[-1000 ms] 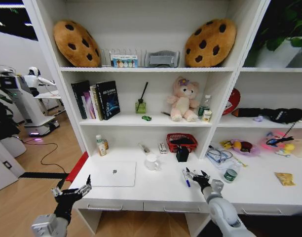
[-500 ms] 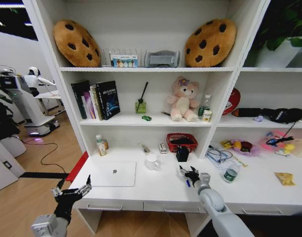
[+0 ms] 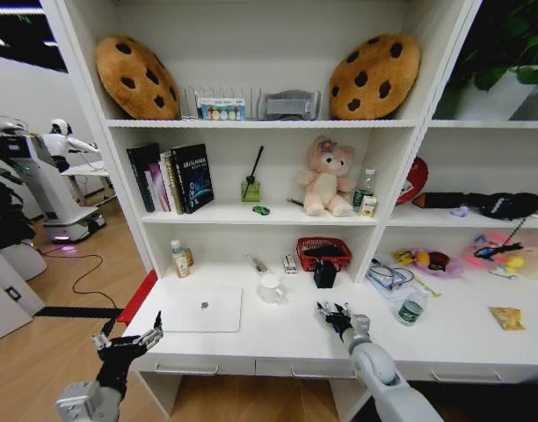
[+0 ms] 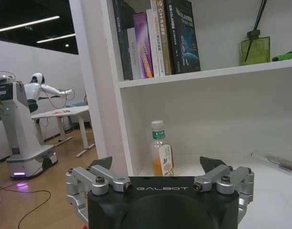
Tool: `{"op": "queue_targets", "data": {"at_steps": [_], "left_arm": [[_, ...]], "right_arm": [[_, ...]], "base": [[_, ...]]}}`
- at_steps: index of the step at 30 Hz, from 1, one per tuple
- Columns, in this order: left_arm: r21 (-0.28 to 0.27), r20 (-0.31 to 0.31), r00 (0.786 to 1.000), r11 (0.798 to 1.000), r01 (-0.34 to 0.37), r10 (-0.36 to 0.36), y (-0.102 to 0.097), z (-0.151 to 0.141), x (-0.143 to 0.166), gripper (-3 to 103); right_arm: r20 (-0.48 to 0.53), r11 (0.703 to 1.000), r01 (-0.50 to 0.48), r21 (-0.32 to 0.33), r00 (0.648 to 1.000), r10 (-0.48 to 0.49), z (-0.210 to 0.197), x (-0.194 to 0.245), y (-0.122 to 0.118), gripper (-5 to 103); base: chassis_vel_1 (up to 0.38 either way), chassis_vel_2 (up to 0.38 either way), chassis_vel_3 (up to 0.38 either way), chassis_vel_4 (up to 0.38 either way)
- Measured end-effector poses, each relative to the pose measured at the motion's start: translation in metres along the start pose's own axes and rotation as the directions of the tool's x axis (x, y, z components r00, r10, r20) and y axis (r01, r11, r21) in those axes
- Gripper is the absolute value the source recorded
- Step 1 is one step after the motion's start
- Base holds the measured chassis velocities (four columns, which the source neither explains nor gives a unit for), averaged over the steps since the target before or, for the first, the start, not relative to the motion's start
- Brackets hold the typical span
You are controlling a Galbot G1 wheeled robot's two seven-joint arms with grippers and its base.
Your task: Organize the objects on the table.
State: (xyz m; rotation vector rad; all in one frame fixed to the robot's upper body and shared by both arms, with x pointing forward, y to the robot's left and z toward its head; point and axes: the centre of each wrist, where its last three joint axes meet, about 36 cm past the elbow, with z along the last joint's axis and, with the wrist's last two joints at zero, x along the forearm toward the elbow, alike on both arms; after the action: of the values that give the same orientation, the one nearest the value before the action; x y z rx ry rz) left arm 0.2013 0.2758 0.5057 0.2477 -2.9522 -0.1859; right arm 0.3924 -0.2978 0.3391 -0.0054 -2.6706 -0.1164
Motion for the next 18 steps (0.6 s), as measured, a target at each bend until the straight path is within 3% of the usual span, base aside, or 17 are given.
{"op": "queue_targets", "data": {"at_steps": [9, 11, 12, 16, 18], "left_arm": [[0.000, 0.000, 1.000, 1.000, 0.000, 0.000, 0.000, 0.000, 0.000, 100], [0.000, 0.000, 1.000, 1.000, 0.000, 0.000, 0.000, 0.000, 0.000, 100], [0.000, 0.000, 1.000, 1.000, 0.000, 0.000, 0.000, 0.000, 0.000, 100], [0.000, 0.000, 1.000, 1.000, 0.000, 0.000, 0.000, 0.000, 0.000, 100], [0.000, 0.000, 1.000, 1.000, 0.000, 0.000, 0.000, 0.000, 0.000, 100]], "right_arm": [[-0.015, 1.000, -0.013, 0.028, 1.000, 0.014, -0.003, -0.004, -0.006, 52], [-0.021, 0.998, -0.022, 0.063, 0.999, 0.024, -0.002, -0.004, -0.013, 41], [-0.021, 0.998, -0.022, 0.063, 0.999, 0.024, -0.002, -0.004, -0.013, 41], [-0.022, 0.997, -0.016, 0.079, 1.000, 0.018, -0.004, -0.005, -0.015, 19], [-0.021, 0.997, -0.015, 0.080, 1.000, 0.017, -0.005, -0.005, -0.015, 14]], "base": [[0.000, 0.000, 0.000, 0.000], [0.000, 0.000, 0.000, 0.000], [0.000, 0.000, 0.000, 0.000], [0.000, 0.000, 0.000, 0.000], [0.000, 0.000, 0.000, 0.000]]}}
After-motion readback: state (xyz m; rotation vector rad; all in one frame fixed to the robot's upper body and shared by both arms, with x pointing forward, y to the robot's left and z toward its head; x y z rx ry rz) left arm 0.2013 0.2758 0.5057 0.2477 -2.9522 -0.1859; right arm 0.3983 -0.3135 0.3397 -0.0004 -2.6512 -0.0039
